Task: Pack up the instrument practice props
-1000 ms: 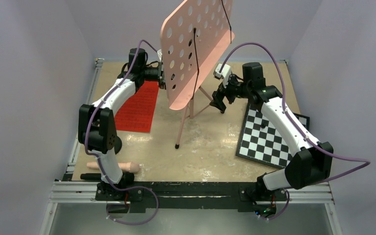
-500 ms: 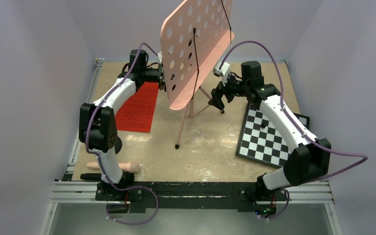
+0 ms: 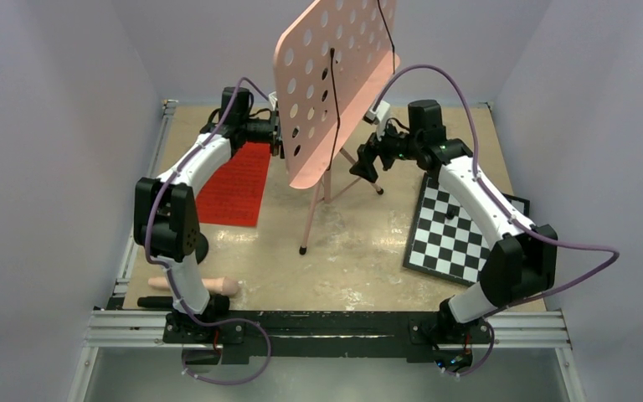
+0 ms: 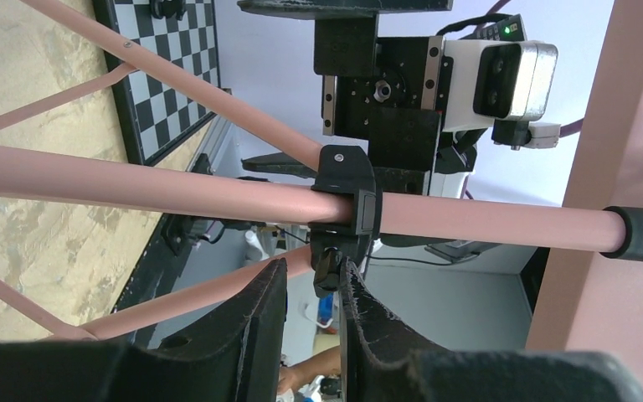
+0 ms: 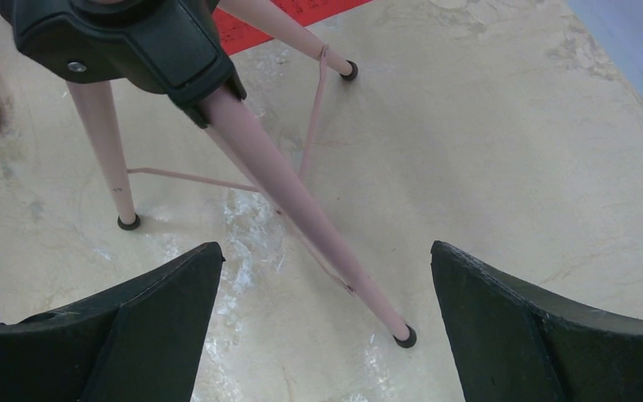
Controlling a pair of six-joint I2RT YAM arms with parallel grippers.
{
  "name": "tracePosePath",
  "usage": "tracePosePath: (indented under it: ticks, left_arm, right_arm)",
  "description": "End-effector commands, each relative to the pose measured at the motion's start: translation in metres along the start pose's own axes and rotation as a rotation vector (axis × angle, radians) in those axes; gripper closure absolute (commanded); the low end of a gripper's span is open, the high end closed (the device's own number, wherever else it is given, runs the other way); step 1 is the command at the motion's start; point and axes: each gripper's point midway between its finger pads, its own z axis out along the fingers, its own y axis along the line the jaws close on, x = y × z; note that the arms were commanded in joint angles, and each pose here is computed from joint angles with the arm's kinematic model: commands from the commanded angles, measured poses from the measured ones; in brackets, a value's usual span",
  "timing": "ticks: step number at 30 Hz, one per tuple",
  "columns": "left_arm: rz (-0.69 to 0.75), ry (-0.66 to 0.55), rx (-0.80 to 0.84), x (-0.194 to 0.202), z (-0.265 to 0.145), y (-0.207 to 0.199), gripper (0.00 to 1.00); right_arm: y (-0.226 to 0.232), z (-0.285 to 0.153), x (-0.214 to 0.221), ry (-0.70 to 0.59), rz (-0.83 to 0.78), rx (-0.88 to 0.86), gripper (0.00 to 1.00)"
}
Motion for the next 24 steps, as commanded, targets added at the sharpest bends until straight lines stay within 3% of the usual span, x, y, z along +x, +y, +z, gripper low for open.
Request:
tracePosePath:
  ticks: [1, 8, 13, 18, 19, 21, 24]
  left_arm:
    - [-0.424, 0.011, -0.262, 0.030, 0.009, 0.139, 0.75]
    - [-0.502, 0.017, -0.289, 0.040, 0.009, 0.154, 0.68]
    - [-0.562, 0.031, -0.308, 0.047, 0.009, 0.168, 0.69]
    - [-0.545, 0.039, -0.290, 0.041, 0.014, 0.168, 0.77]
    - [-0.538, 0.045, -0.285, 0.041, 0.015, 0.167, 0.80]
    - [-0.527, 0.057, -0.273, 0.040, 0.018, 0.166, 0.97]
    - [-0.533, 0.082, -0.260, 0.045, 0.023, 0.168, 1.00]
  right_arm:
    - [-0.002, 0.006, -0.033, -0.095, 0.007, -0.034, 0.01]
    - [-0.010, 0.016, -0.038, -0.100, 0.018, -0.034, 0.01]
    - [-0.008, 0.020, -0.039, -0.108, 0.037, -0.054, 0.01]
    - [-0.005, 0.028, -0.033, -0.110, 0.076, -0.091, 0.06]
    - [-0.005, 0.031, -0.031, -0.107, 0.083, -0.098, 0.07]
    - [-0.003, 0.034, -0.028, -0.102, 0.093, -0.114, 0.09]
    - [-0.002, 0.039, -0.026, -0.101, 0.108, -0.137, 0.12]
